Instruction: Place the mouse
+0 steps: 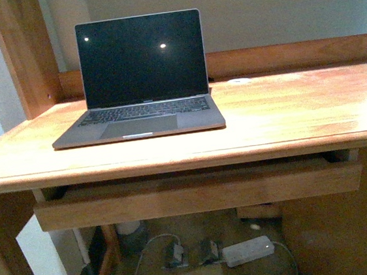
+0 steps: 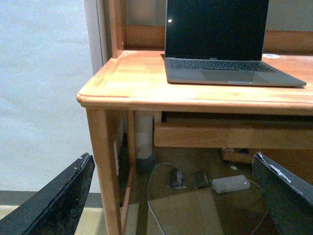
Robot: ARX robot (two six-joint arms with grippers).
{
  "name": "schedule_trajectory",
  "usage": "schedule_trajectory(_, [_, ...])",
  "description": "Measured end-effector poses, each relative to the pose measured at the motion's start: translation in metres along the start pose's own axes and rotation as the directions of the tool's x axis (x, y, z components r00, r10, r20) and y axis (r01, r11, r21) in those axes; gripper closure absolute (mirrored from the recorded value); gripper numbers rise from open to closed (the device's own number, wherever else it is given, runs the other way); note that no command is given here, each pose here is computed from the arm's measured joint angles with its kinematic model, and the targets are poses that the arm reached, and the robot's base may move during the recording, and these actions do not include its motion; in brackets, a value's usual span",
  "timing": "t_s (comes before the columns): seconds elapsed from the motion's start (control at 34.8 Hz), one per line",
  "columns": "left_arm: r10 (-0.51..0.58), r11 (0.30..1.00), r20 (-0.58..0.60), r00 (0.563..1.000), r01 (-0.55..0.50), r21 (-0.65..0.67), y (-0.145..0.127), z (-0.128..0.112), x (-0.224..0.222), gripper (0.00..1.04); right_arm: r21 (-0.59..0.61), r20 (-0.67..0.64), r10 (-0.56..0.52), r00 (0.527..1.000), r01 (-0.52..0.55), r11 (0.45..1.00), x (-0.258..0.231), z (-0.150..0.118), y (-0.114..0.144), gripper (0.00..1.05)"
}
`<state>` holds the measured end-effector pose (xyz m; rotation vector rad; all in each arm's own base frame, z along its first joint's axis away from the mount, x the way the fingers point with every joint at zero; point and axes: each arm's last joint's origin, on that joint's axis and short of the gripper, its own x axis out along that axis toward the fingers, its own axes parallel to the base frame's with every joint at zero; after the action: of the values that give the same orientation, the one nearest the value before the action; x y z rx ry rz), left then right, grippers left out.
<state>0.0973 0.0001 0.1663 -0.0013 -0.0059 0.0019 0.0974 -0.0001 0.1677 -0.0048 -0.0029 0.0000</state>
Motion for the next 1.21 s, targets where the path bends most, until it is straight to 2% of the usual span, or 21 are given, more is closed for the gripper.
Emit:
schedule_trajectory(0.43, [0.0, 1.0, -0.001, 1.0, 0.0, 0.0, 0.0, 0.0, 0.0, 0.07, 0.0, 0.0, 0.0, 1.0, 0.0, 1.0, 0.0, 0.0, 0.0, 0.07])
schedule_trajectory(0.55, [-0.062, 0.989, -0.001, 0.998, 0.061, -0.138, 0.0, 0.002, 0.009, 0.07, 0.0, 0.0, 0.0, 1.0, 0.0, 1.0, 0.0, 0.0, 0.0, 0.07])
schedule_trajectory(0.6, [-0.061, 0.959, -0.047, 0.997, 0.046, -0.279, 0.01, -0.003, 0.016, 0.07, 0.0, 0.0, 0.0, 1.0, 0.0, 1.0, 0.0, 0.0, 0.0, 0.07])
schedule_trajectory(0.69, [-0.04, 0.853, -0.024, 0.999, 0.021, -0.521, 0.031, -0.004, 0.025, 0.07, 0.0, 0.0, 0.0, 1.0, 0.0, 1.0, 0.0, 0.0, 0.0, 0.07])
schedule_trajectory(0.72, [-0.039, 0.797, -0.025, 0.999, 0.015, -0.603, 0.038, -0.006, 0.031, 0.07, 0.0, 0.0, 0.0, 1.0, 0.0, 1.0, 0.0, 0.0, 0.0, 0.07])
schedule_trajectory(0.83, [-0.103, 0.617, -0.08, 0.991, 0.001, -0.787, 0.042, -0.026, 0.057, 0.07, 0.0, 0.0, 0.0, 1.0, 0.0, 1.0, 0.0, 0.0, 0.0, 0.07])
schedule_trajectory(0.89, [-0.121, 0.561, -0.141, 0.983, -0.05, -0.826, 0.038, -0.04, 0.07, 0.07, 0.0, 0.0, 0.0, 1.0, 0.0, 1.0, 0.0, 0.0, 0.0, 0.07])
schedule_trajectory(1.01, [-0.167, 0.537, -0.248, 0.954, -0.123, -0.834, 0.029, -0.059, 0.101, 0.07, 0.0, 0.0, 0.0, 1.0, 0.0, 1.0, 0.0, 0.0, 0.0, 0.07])
schedule_trajectory(1.21, [-0.16, 0.528, -0.284, 0.945, -0.161, -0.834, 0.029, -0.066, 0.096, 0.07, 0.0, 0.0, 0.0, 1.0, 0.0, 1.0, 0.0, 0.0, 0.0, 0.07])
